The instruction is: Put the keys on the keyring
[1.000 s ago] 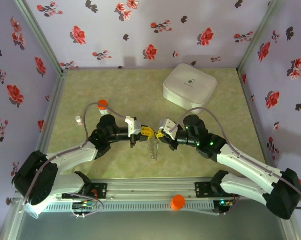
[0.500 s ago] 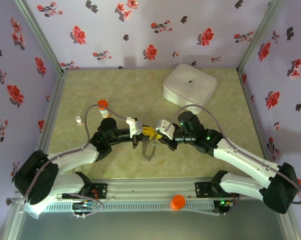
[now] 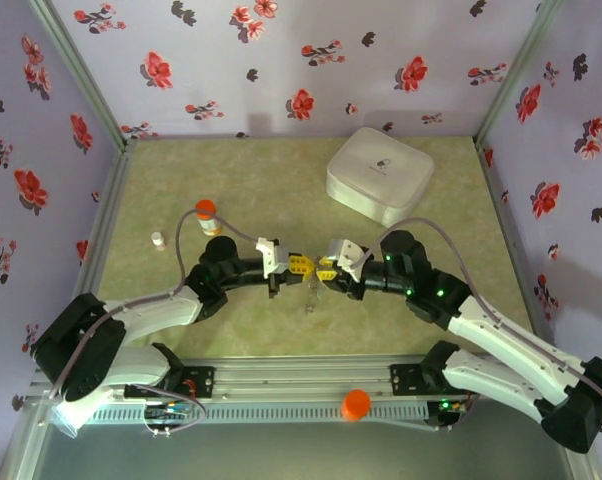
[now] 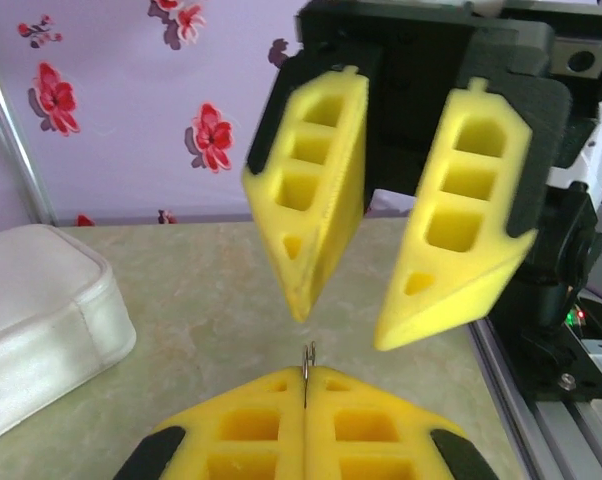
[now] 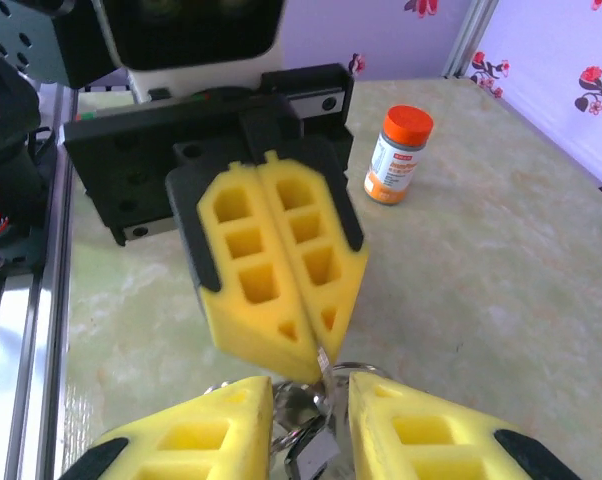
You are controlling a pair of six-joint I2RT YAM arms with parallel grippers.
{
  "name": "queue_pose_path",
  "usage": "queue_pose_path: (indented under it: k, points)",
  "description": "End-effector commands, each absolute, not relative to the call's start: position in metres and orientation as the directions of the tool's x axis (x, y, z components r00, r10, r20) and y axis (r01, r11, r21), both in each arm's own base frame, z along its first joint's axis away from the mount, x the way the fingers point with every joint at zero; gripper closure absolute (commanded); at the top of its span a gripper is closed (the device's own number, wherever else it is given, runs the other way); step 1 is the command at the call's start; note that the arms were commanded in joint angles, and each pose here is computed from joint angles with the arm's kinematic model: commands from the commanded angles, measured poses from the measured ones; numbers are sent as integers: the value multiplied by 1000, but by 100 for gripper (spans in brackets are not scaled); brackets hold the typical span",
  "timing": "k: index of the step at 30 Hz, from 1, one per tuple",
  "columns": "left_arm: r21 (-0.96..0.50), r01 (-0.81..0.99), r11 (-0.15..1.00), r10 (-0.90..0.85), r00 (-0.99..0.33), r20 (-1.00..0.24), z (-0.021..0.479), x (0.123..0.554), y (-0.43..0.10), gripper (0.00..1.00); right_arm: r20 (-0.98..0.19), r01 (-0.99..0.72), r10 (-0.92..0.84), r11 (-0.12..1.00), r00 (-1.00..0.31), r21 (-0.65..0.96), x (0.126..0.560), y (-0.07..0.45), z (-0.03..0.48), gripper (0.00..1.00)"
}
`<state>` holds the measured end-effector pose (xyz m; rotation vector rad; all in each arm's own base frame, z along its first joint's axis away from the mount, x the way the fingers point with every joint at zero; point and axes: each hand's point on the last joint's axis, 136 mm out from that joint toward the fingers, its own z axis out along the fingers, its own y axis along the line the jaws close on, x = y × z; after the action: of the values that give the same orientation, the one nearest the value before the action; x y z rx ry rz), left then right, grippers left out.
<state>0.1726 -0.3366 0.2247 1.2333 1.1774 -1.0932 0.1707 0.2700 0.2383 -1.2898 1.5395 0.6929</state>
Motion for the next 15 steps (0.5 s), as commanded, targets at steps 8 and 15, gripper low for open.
queue_pose_path:
  k: [8, 15]
  points:
    - [239, 971, -2, -14, 239, -971, 234, 164, -341, 100, -969, -928, -230, 333, 89, -164, 170, 266, 242, 72]
    - [225, 974, -19, -19, 225, -974, 233, 157, -337, 100, -974, -949, -214, 284, 73, -133, 161, 270, 235, 78]
